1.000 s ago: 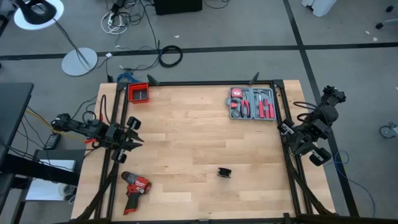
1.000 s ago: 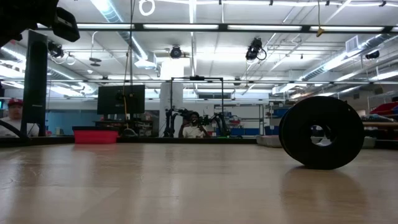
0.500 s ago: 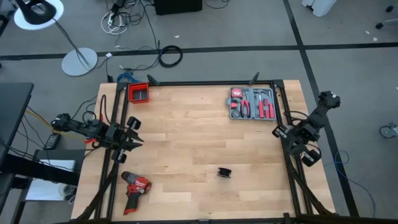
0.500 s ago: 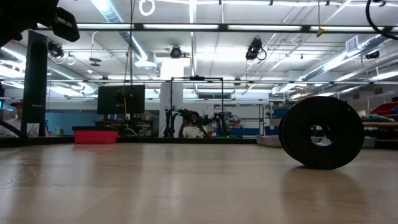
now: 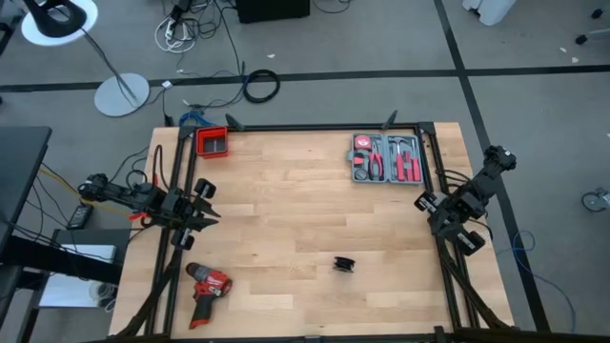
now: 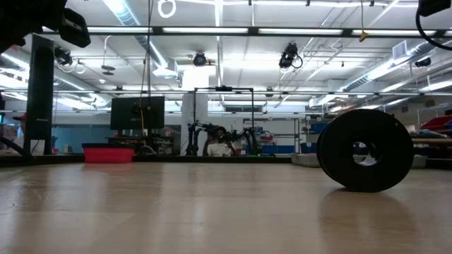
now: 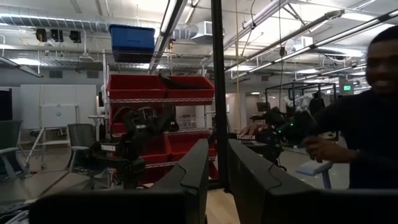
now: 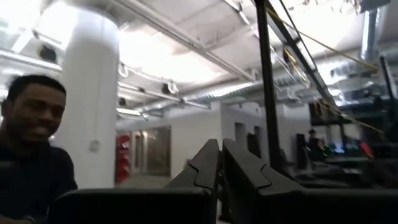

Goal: Coil cords
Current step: Return to Home Position

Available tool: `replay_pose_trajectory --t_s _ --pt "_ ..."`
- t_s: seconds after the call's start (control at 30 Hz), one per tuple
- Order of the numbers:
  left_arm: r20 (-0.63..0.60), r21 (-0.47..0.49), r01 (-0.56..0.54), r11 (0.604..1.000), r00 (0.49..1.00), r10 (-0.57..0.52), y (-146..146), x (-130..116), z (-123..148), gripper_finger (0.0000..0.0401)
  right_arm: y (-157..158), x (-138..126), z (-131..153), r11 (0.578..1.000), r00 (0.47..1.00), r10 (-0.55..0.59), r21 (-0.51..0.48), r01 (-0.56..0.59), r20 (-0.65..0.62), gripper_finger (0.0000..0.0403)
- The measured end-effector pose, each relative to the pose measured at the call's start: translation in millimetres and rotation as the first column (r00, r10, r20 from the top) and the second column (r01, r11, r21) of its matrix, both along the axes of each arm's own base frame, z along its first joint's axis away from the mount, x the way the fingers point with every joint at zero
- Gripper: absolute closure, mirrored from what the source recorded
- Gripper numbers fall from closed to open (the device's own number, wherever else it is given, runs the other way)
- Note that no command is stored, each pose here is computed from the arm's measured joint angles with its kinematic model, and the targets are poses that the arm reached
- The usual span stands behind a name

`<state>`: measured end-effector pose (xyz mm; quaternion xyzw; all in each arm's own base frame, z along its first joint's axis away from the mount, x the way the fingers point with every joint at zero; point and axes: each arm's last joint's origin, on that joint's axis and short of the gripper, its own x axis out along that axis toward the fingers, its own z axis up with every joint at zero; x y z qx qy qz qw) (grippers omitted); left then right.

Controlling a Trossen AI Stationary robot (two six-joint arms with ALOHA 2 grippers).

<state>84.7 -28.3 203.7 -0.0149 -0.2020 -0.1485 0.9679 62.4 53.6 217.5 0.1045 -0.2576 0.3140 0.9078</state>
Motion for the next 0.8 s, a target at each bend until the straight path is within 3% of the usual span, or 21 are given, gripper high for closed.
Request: replay_pose_trajectory --t_s 0.37,0.8 --pt "0.0 0.0 0.0 1.0 1.0 0.0 0.0 0.0 0.1 0.0338 -2.4 7.2 -7.1 0.994 0.992 -0.102 -0.037 0.099 -0.08 0.0378" --pt "0.001 0.0 0.0 1.0 1.0 0.0 0.0 -0.1 0.3 0.0338 -2.7 7.7 -7.4 0.994 0.991 -0.107 -0.038 0.105 -0.081 0.0378"
